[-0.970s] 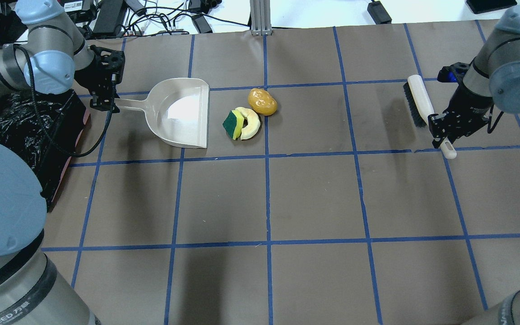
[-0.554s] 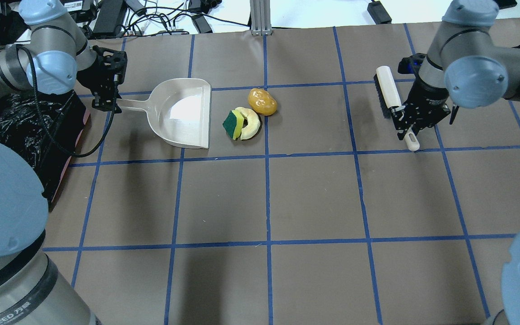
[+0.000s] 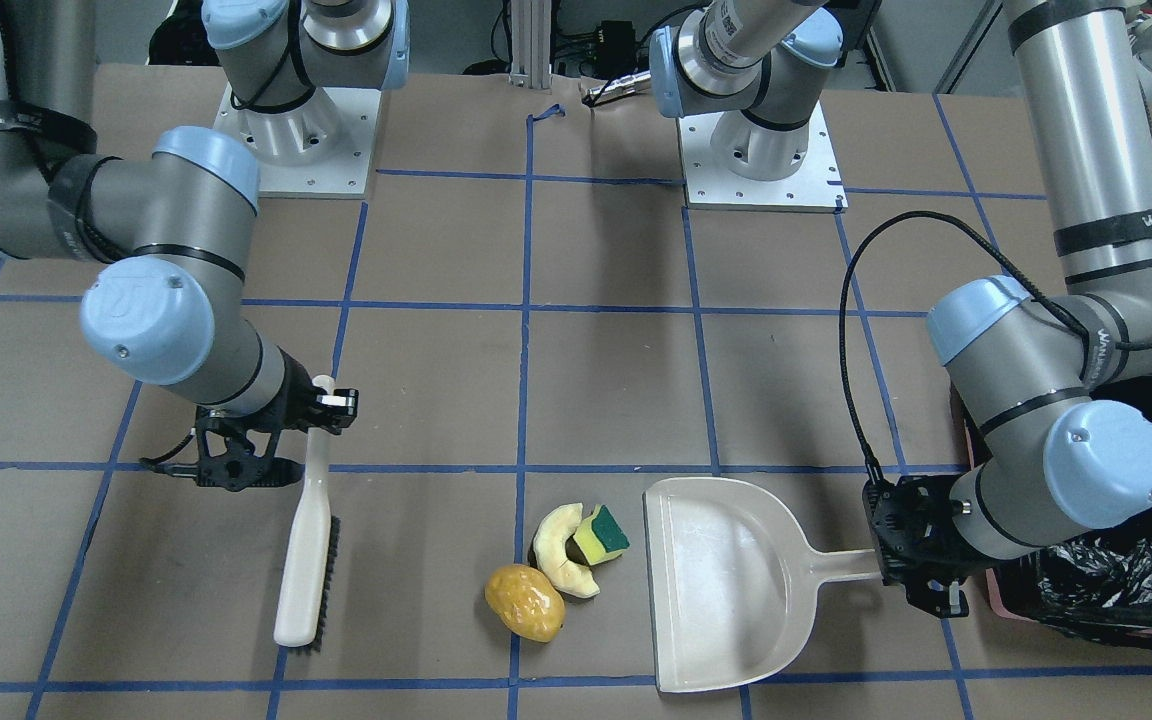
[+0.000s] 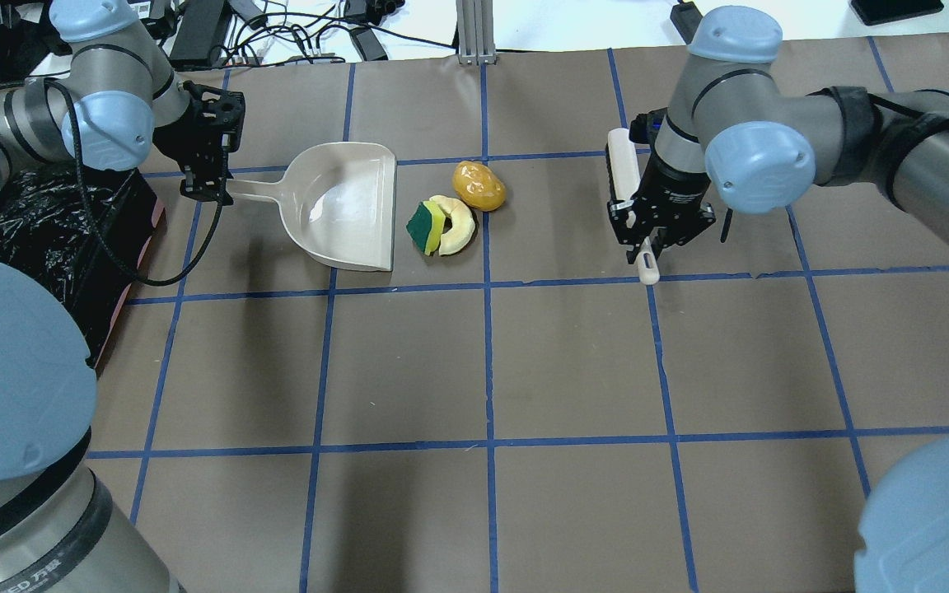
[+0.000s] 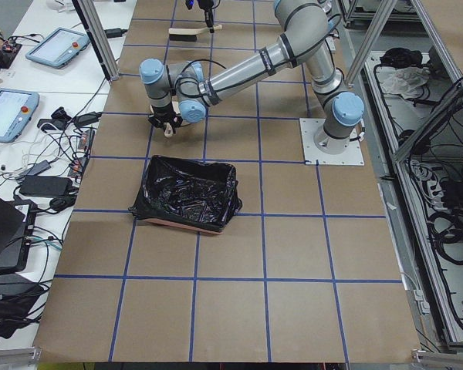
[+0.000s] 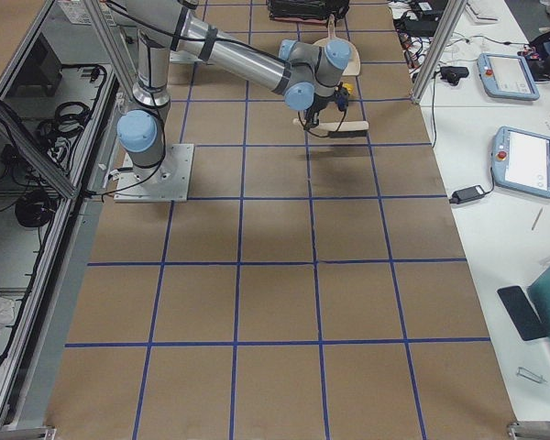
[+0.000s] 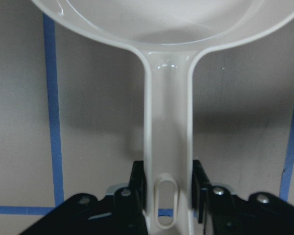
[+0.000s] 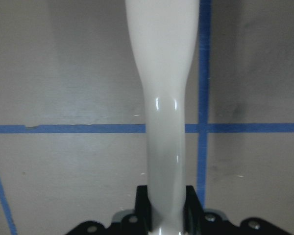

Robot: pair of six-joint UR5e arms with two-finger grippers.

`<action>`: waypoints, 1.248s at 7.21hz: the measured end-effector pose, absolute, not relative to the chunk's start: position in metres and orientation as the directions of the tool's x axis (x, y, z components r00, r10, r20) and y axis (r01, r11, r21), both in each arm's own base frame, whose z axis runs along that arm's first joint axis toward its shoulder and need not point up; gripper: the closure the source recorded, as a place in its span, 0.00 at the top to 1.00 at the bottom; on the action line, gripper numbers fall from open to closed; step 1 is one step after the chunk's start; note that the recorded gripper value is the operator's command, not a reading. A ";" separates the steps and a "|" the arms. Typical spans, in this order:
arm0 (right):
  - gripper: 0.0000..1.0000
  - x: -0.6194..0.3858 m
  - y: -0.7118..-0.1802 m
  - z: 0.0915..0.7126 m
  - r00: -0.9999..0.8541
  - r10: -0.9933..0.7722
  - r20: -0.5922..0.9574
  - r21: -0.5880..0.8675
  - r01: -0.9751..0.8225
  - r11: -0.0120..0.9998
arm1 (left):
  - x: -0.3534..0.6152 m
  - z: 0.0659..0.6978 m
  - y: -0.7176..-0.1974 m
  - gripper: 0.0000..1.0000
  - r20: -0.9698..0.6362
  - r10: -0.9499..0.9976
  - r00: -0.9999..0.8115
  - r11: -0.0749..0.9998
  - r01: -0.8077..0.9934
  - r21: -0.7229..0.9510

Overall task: Sweep and dump trash into bin
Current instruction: 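Sweep the sponge into the dustpan with the brush in the right gripper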

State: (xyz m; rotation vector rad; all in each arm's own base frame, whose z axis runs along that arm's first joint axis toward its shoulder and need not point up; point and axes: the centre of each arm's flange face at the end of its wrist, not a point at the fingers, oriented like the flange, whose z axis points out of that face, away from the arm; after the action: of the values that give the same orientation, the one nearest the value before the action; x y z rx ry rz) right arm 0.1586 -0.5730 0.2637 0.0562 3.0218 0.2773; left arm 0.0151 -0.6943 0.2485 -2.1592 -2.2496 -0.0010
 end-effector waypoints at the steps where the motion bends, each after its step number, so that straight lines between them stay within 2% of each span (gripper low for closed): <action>1: 0.00 0.189 -0.572 0.264 -0.988 0.093 -0.125 0.190 0.068 0.979 | 0.013 0.247 -0.694 0.14 0.019 0.999 -0.050 0.050 0.999 -0.015; 4: 0.00 0.257 -0.576 0.248 -0.976 0.175 -0.130 0.201 0.147 0.968 | 0.011 0.247 -0.694 0.14 0.023 0.998 -0.059 0.060 0.998 -0.014; 9: 0.00 0.308 -0.565 0.240 -0.966 0.204 -0.157 0.203 0.170 0.964 | 0.013 0.245 -0.695 0.14 0.022 0.998 -0.062 0.062 0.998 -0.015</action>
State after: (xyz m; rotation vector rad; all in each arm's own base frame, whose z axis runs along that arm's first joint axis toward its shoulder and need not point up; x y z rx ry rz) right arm 0.3077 -0.5652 0.2400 0.2821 2.9378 0.2805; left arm 0.0131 -0.6951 0.2454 -2.1334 -2.2700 -0.0066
